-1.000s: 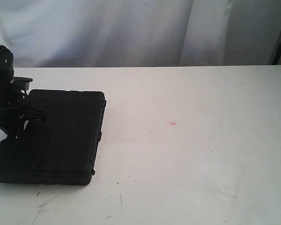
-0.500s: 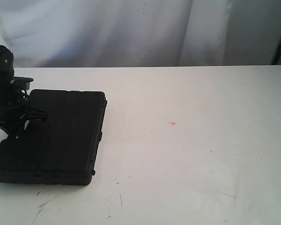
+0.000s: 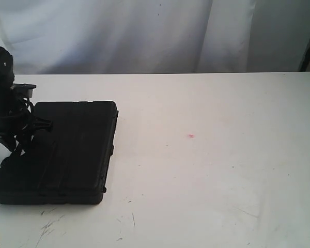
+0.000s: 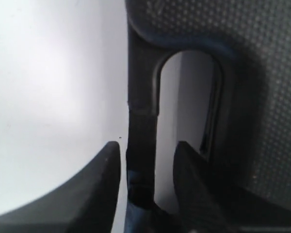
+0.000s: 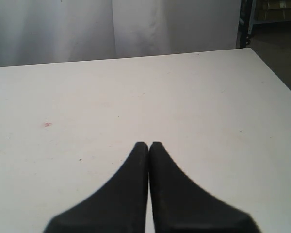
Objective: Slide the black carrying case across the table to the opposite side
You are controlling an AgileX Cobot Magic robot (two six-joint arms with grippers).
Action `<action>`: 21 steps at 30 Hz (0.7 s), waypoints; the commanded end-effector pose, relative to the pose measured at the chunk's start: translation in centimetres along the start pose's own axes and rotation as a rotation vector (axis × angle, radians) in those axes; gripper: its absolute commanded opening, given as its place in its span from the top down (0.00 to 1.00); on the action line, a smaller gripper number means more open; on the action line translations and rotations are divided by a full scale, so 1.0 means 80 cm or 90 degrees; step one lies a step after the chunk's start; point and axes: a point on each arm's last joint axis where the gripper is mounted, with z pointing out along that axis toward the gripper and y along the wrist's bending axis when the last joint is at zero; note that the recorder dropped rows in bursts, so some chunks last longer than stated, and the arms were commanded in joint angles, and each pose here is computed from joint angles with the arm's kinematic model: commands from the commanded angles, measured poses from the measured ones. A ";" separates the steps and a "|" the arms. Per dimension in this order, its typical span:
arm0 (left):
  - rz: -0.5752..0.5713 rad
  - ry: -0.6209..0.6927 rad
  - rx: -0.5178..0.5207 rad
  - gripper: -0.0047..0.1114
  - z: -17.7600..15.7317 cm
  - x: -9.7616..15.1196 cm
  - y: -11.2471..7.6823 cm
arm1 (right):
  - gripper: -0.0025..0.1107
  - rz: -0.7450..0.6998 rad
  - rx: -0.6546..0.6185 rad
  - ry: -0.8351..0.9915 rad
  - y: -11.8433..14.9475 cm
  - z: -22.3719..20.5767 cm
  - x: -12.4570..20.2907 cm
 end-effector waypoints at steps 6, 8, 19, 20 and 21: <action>-0.019 -0.046 0.011 0.47 -0.032 0.002 0.003 | 0.98 -0.001 0.005 -0.002 -0.001 0.000 0.001; -0.022 -0.065 0.013 0.46 -0.047 0.003 0.004 | 0.98 -0.001 0.005 -0.002 -0.001 0.000 0.001; -0.081 -0.198 0.099 0.96 -0.163 0.039 0.007 | 0.98 -0.001 0.005 -0.002 -0.001 0.000 0.001; -0.070 -0.218 0.113 0.95 -0.176 0.043 0.006 | 0.98 -0.001 0.005 -0.002 -0.001 0.000 0.001; -0.070 -0.234 0.124 0.96 -0.189 0.049 0.006 | 0.98 -0.001 0.005 -0.002 -0.001 0.000 0.001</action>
